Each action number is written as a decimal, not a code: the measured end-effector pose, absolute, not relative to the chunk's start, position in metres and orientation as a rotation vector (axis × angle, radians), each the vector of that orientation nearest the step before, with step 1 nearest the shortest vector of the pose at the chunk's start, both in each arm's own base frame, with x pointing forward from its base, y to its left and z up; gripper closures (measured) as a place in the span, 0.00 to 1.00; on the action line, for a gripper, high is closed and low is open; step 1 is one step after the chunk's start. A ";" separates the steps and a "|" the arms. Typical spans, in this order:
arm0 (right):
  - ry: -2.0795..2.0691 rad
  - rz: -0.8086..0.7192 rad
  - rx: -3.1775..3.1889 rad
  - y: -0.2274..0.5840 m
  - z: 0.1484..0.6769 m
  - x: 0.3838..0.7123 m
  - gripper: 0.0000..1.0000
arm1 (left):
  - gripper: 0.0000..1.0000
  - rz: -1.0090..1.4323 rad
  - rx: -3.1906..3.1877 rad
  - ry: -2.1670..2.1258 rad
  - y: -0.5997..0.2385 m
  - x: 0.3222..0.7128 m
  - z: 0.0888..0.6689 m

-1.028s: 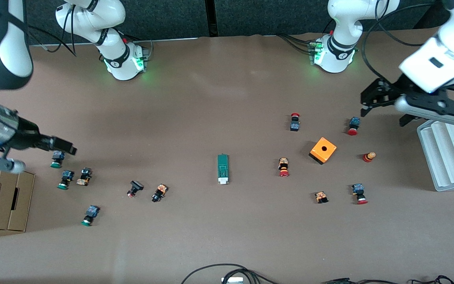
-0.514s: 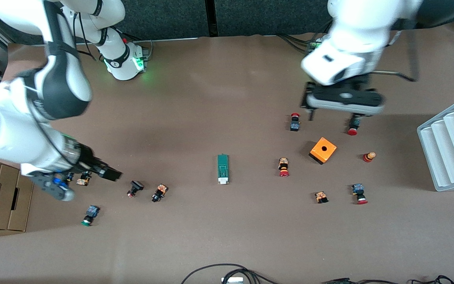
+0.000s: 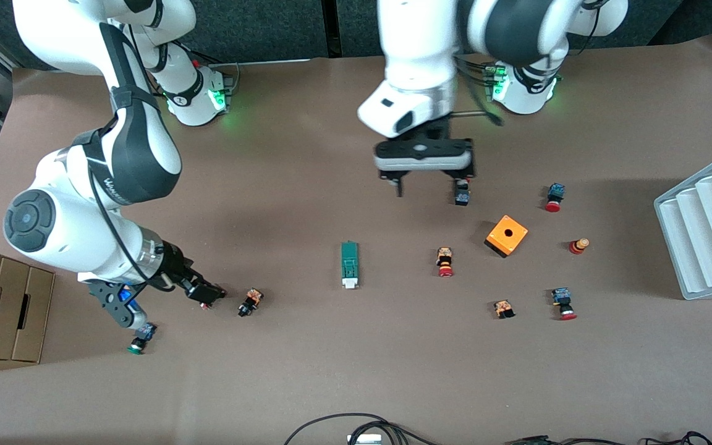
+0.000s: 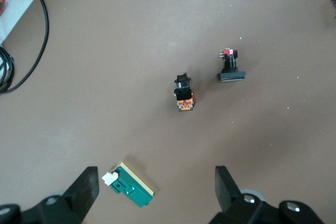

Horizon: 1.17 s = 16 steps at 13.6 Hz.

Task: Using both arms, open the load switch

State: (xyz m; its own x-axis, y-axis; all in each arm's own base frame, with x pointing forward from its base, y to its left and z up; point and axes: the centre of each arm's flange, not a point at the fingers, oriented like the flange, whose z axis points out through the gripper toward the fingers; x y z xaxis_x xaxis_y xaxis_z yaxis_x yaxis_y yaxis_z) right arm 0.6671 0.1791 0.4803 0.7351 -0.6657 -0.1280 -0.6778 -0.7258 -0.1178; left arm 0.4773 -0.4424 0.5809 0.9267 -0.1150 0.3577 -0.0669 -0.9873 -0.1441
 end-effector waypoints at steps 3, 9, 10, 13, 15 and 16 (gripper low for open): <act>1.066 0.101 -2.781 0.167 0.483 0.670 0.01 | 0.00 -0.703 -2.988 0.069 -0.481 0.451 0.569; 1.036 0.094 -2.790 0.155 0.484 0.673 0.01 | 0.00 -1.022 -2.906 -0.004 -0.539 0.410 0.473; 1.033 0.094 -2.792 0.154 0.484 0.673 0.01 | 0.00 -1.077 -2.880 -0.015 -0.547 0.403 0.449; 1.032 0.095 -2.793 0.146 0.485 0.674 0.01 | 0.00 -1.239 -2.816 -0.055 -0.566 0.384 0.379; 1.025 0.095 -2.796 0.145 0.485 0.674 0.01 | 0.00 -1.312 -2.798 -0.076 -0.573 0.377 0.343; 1.024 0.095 -2.796 0.145 0.485 0.674 0.01 | 0.00 -1.341 -2.794 -0.088 -0.574 0.375 0.328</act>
